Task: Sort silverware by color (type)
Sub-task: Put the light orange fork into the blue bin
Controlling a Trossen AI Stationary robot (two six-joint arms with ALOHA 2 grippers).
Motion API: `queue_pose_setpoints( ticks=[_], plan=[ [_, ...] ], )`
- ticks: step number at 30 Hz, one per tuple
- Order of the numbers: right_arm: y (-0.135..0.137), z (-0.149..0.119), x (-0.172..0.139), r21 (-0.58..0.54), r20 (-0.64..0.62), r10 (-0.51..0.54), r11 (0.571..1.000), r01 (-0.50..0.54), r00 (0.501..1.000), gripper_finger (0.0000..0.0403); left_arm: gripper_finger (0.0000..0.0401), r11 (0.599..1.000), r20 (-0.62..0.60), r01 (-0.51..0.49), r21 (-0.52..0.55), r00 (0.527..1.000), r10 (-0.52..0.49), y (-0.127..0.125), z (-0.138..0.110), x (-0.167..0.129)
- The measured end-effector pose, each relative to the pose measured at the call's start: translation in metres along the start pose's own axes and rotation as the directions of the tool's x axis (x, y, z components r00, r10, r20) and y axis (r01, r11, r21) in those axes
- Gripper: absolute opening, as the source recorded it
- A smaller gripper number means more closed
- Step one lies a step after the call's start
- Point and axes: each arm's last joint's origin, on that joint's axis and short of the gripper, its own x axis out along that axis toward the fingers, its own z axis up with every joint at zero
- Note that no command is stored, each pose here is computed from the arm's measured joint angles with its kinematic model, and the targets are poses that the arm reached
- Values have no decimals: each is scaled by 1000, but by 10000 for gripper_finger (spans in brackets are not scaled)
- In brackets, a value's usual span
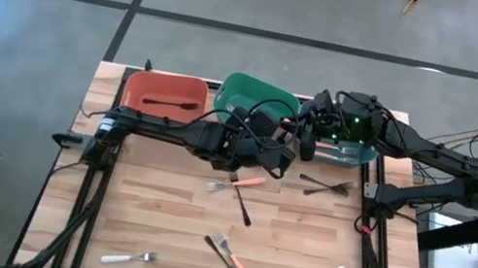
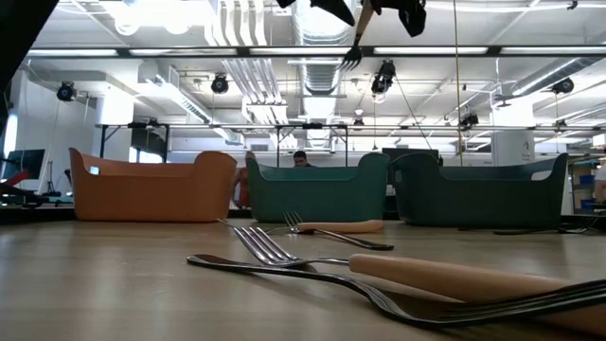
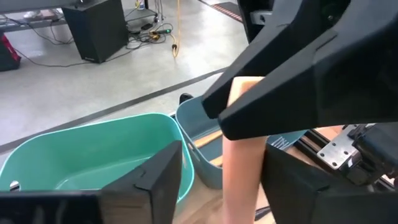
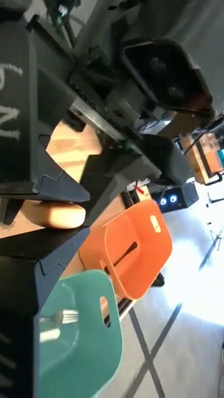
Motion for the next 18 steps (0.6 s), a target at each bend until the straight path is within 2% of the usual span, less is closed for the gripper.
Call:
queue_pose_setpoints(
  ticks=[5,7,10,12,18],
  plan=[
    [-19,-7,-11,-78,-69,-219,974,213,973,43,208,1000,10,-10,-3,1000,10,1,2,-1],
    [-29,-10,-17,-127,-130,-330,941,314,935,43,209,1000,0,3,-3,1000,-3,1,2,-1],
    [-42,-12,-27,-219,-189,-485,869,444,854,43,210,1000,-14,20,-2,1000,-20,0,1,-1],
    [-46,-10,-32,-242,-196,-529,842,482,826,43,210,1000,-15,19,-1,1000,-19,1,1,-1],
    [-47,7,-45,-277,-159,-562,815,509,812,43,210,1000,-24,15,11,1000,-15,1,0,-1]
  ],
)
